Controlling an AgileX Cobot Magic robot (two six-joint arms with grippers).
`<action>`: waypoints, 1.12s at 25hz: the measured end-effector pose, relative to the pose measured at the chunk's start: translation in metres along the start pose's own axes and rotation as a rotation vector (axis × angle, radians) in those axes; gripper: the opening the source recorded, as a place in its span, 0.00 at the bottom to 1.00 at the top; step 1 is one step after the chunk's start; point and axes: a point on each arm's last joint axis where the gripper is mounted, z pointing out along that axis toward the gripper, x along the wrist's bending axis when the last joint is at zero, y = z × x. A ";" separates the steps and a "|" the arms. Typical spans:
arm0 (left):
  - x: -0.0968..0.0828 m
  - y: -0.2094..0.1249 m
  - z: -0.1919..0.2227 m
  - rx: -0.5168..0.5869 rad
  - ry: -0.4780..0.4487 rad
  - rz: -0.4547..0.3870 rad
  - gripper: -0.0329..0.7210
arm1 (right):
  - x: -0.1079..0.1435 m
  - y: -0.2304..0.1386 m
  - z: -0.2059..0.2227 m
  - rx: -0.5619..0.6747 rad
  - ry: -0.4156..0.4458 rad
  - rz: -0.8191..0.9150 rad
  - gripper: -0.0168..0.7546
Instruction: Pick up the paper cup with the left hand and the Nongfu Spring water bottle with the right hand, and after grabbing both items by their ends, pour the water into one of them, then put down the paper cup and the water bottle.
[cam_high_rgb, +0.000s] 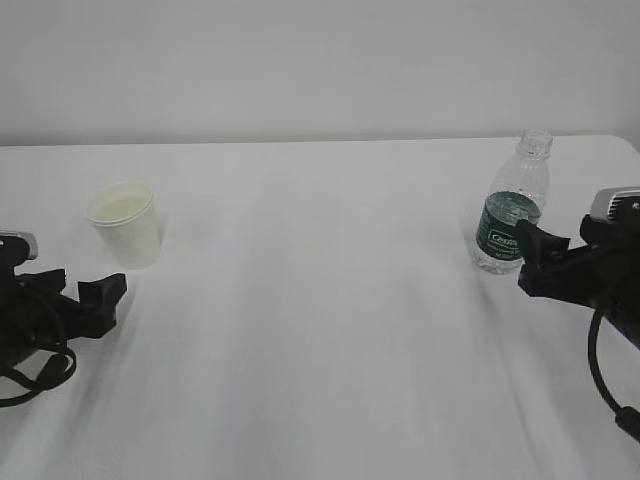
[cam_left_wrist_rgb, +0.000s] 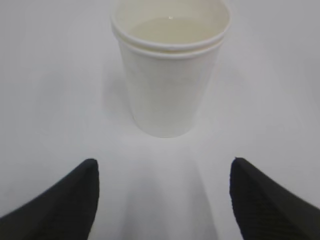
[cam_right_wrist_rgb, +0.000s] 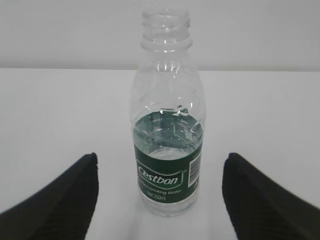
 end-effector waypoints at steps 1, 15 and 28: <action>0.000 0.001 -0.002 -0.001 0.001 -0.001 0.82 | 0.000 0.001 -0.001 -0.003 0.000 0.000 0.78; -0.004 0.055 -0.038 -0.208 0.001 -0.009 0.82 | -0.002 0.018 -0.026 -0.069 0.001 -0.024 0.78; -0.008 0.099 -0.074 -0.300 -0.008 -0.011 0.82 | -0.002 0.048 -0.044 -0.145 0.004 -0.046 0.78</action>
